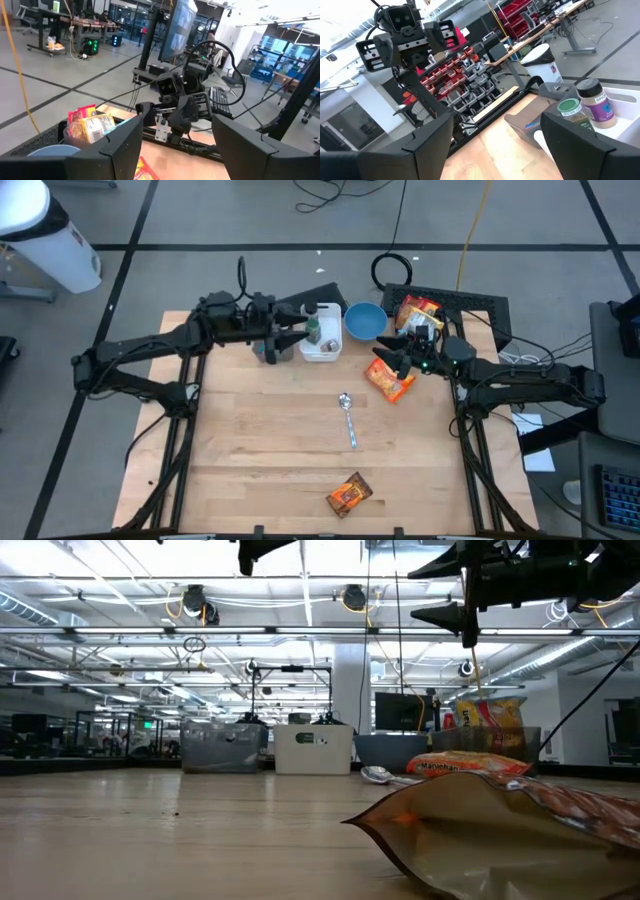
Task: Pick & Place Food Item
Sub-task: Put the blue patterned spoon into the left black bin
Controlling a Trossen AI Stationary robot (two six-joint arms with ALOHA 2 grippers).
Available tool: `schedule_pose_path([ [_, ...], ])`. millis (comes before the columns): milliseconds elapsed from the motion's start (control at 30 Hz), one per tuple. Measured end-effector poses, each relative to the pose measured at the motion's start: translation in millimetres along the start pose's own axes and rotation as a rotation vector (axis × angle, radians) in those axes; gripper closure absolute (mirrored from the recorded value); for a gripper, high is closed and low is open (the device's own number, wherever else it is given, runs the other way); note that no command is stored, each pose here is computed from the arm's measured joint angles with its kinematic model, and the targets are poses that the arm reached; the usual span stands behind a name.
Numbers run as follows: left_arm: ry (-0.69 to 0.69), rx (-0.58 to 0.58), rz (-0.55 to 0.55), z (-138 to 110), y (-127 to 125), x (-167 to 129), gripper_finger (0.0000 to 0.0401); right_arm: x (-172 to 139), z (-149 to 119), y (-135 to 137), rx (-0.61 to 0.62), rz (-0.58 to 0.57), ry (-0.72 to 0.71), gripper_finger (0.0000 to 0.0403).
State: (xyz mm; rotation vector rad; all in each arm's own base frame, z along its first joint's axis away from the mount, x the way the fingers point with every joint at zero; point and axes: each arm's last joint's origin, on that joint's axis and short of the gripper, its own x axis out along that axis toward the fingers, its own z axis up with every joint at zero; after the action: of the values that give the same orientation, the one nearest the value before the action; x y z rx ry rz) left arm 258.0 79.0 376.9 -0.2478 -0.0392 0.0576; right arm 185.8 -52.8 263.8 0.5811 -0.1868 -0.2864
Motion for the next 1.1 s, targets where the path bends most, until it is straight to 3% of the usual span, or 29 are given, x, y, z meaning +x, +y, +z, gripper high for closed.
schedule_pose_path([
  [367,0.000,-0.008,0.001,-1.5,1.2,2.6,0.0158,0.0,0.5,-1.6,-0.034,-0.050,-0.026,0.0110],
  [667,0.002,-0.009,0.002,-1.9,1.3,2.9,0.0158,0.0,0.0,-0.9,0.016,-0.036,-0.018,0.0110],
  [1100,0.002,-0.009,0.002,-1.9,1.3,2.9,0.0158,-0.3,-2.7,3.1,0.020,0.104,0.078,0.0110],
])
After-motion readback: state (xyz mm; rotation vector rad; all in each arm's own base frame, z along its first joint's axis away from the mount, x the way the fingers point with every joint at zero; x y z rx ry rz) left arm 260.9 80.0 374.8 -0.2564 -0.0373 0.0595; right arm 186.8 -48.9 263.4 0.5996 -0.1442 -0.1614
